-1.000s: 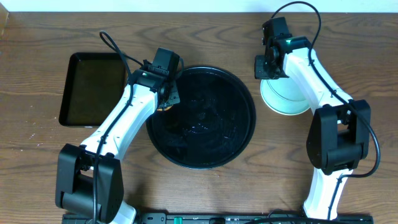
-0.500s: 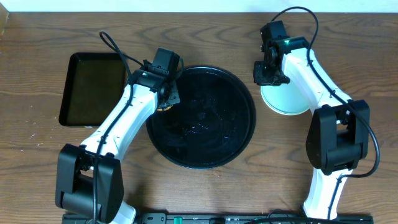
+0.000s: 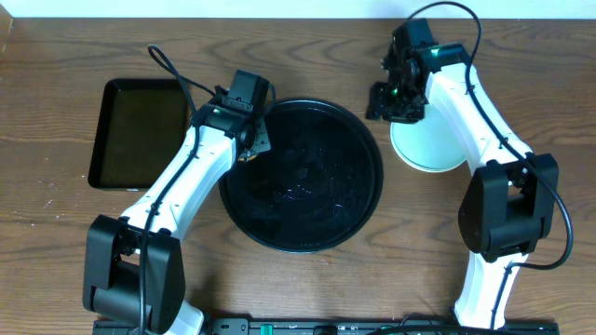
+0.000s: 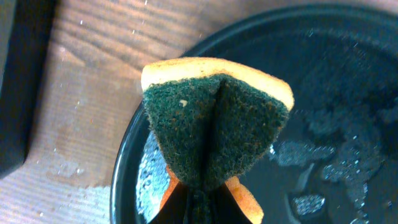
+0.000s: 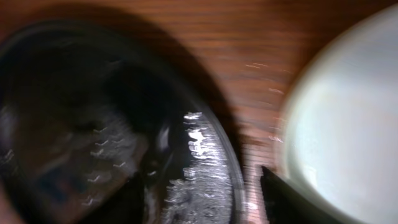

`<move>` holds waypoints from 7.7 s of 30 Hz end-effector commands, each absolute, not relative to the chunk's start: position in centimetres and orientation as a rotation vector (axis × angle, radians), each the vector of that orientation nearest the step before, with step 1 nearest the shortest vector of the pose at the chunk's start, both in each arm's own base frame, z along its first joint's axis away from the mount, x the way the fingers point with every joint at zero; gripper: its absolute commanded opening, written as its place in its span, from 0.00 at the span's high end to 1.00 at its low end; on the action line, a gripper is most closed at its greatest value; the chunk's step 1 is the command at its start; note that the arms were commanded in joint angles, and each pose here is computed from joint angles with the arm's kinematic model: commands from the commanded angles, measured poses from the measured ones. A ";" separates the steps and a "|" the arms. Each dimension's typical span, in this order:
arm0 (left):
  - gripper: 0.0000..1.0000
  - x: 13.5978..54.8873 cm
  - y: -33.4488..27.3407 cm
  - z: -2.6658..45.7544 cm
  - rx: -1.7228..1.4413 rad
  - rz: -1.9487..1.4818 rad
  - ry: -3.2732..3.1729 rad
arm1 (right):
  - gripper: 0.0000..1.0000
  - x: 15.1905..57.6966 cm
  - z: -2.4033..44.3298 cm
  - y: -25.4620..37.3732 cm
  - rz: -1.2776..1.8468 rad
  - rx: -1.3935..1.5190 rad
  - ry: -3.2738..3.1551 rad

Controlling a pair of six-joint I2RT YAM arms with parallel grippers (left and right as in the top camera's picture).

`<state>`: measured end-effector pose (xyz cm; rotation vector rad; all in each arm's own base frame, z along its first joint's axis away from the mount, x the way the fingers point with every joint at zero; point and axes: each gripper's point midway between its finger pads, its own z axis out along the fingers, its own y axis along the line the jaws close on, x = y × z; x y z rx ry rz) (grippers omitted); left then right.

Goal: Clean dirty plates on tray and stack at the side

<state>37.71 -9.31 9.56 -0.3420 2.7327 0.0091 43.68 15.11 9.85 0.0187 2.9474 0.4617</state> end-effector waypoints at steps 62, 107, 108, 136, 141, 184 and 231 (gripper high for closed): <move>0.78 43.0 16.4 9.7 -0.936 0.284 2.334 | 0.01 41.2 10.2 23.0 0.451 -0.218 2.895; 0.23 35.8 9.1 23.8 -0.983 -0.195 2.183 | 0.01 24.8 25.6 14.0 -0.046 -0.527 2.835; 0.22 35.8 9.1 23.8 -0.983 -0.195 2.183 | 0.01 24.8 25.6 14.0 -0.046 -0.527 2.836; 0.22 35.8 9.1 23.8 -0.983 -0.195 2.183 | 0.01 26.6 26.3 13.9 -0.074 -0.755 2.628; 0.22 35.8 9.1 23.8 -0.983 -0.195 2.183 | 0.01 27.0 24.1 13.0 0.001 -0.664 2.571; 0.22 35.8 9.1 23.8 -0.983 -0.195 2.183 | 0.01 24.2 15.9 4.9 0.177 -0.287 1.616; 0.22 35.8 9.1 23.8 -0.983 -0.195 2.183 | 0.01 24.6 15.9 1.0 -0.006 -0.120 1.633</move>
